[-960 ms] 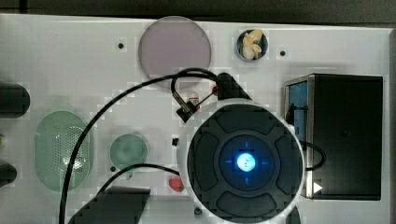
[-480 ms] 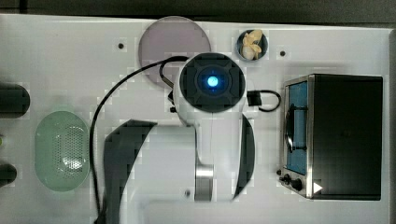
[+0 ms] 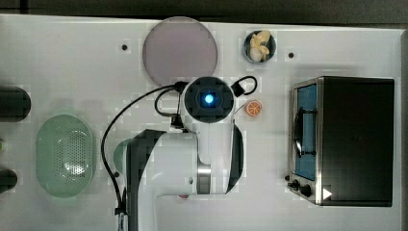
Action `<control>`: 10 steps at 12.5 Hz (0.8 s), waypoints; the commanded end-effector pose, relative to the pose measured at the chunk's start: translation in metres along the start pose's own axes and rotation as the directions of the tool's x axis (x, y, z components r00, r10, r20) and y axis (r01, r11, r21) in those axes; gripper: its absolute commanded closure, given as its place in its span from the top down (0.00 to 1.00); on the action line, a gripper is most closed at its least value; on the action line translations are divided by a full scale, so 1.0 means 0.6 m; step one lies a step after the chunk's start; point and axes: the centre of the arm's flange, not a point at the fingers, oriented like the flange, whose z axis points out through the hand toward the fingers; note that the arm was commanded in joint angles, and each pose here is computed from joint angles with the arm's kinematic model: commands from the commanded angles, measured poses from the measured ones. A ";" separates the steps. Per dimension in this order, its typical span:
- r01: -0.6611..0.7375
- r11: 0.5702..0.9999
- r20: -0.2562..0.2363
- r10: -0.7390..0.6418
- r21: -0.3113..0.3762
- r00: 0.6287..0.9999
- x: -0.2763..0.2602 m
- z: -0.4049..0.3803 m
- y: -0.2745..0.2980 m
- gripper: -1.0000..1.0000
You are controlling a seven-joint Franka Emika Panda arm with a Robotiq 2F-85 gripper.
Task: Pick Ketchup from the table and place it in strainer.
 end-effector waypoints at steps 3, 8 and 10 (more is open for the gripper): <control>0.245 0.969 -0.068 -0.245 -0.013 0.967 -0.034 0.067 0.001 1.00; 0.253 0.968 -0.042 -0.253 -0.003 0.967 -0.044 0.175 0.000 1.00; 0.263 0.965 -0.042 -0.263 -0.002 0.964 -0.036 0.213 -0.002 1.00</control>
